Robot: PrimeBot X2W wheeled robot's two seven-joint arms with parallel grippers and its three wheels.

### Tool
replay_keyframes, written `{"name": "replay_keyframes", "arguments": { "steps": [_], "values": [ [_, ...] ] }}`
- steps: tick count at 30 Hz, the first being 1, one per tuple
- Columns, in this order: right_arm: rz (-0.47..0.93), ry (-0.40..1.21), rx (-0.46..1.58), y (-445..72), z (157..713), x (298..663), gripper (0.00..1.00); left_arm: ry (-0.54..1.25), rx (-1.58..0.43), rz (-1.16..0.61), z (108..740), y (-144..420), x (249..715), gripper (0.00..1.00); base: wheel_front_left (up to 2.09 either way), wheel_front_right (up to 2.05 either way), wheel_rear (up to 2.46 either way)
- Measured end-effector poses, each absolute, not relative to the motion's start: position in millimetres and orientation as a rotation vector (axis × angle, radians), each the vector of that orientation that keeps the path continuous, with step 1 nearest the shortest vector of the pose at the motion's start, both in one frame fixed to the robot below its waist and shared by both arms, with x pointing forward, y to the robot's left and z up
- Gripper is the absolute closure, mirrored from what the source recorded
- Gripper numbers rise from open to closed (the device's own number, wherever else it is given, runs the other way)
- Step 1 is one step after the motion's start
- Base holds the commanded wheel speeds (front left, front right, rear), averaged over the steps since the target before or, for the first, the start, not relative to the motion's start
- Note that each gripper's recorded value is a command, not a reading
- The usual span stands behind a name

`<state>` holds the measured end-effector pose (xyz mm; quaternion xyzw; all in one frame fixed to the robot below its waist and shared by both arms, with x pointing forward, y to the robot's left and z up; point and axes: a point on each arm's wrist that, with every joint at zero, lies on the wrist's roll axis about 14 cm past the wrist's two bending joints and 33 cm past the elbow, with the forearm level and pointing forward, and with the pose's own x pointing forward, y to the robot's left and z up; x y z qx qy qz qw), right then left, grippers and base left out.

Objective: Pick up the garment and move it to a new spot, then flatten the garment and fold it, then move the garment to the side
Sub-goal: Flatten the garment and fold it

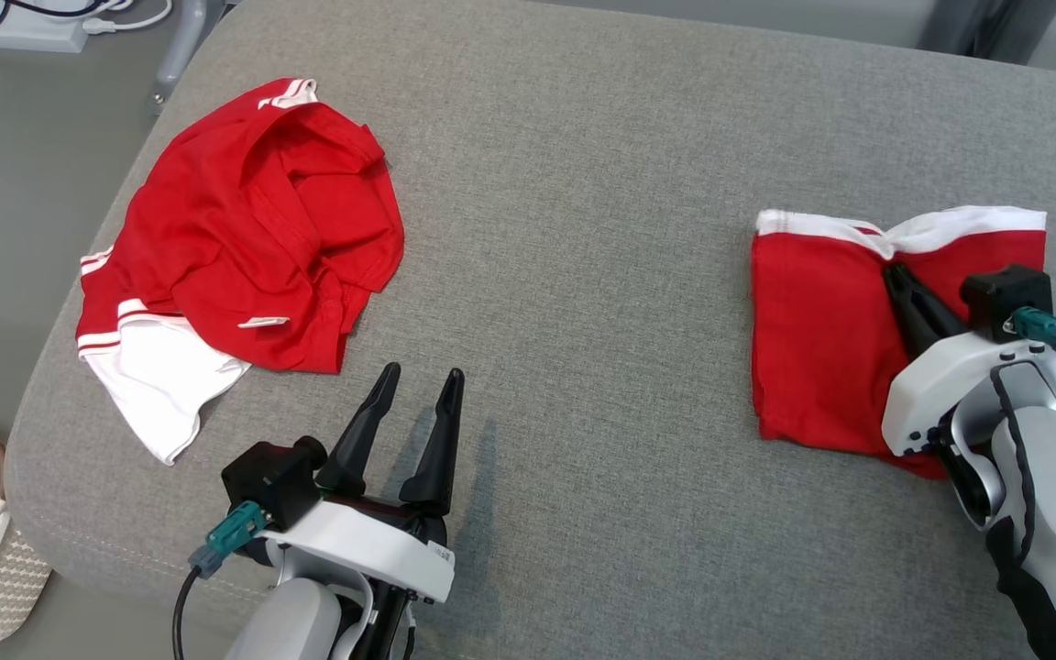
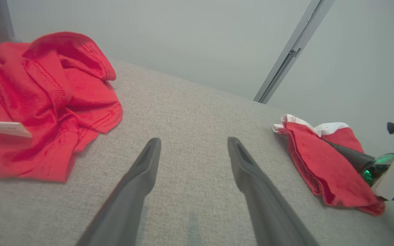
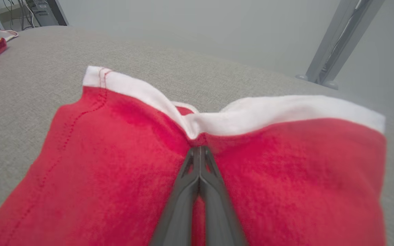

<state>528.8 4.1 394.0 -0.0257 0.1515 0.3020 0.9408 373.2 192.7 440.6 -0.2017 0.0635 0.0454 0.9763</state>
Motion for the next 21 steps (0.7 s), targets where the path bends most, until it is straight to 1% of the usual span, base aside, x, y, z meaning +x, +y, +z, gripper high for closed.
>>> {"name": "replay_keyframes", "arguments": {
  "steps": [5,9,14,17,21],
  "values": [
    [0.606,0.346,-0.069,-3.4,382.0,522.7,1.00,0.129,-0.408,0.081,440.6,189.4,375.4,0.00,0.00,0.00,0.00],
    [0.581,0.316,-0.042,-8.6,389.3,523.8,1.00,0.119,-0.406,0.075,443.8,188.5,376.5,0.00,0.00,0.00,0.00],
    [0.559,0.214,-0.007,-12.5,423.1,527.9,1.00,0.101,-0.397,0.061,449.9,185.7,376.6,0.00,0.00,0.00,0.00],
    [0.531,0.132,0.055,-19.1,453.7,529.0,1.00,0.087,-0.399,0.044,454.6,181.3,376.3,0.00,0.00,0.00,0.00],
    [0.490,0.054,0.047,-47.9,480.7,521.3,1.00,0.056,-0.397,0.016,465.1,174.4,378.2,0.00,0.00,0.00,0.00]
  ]
}}
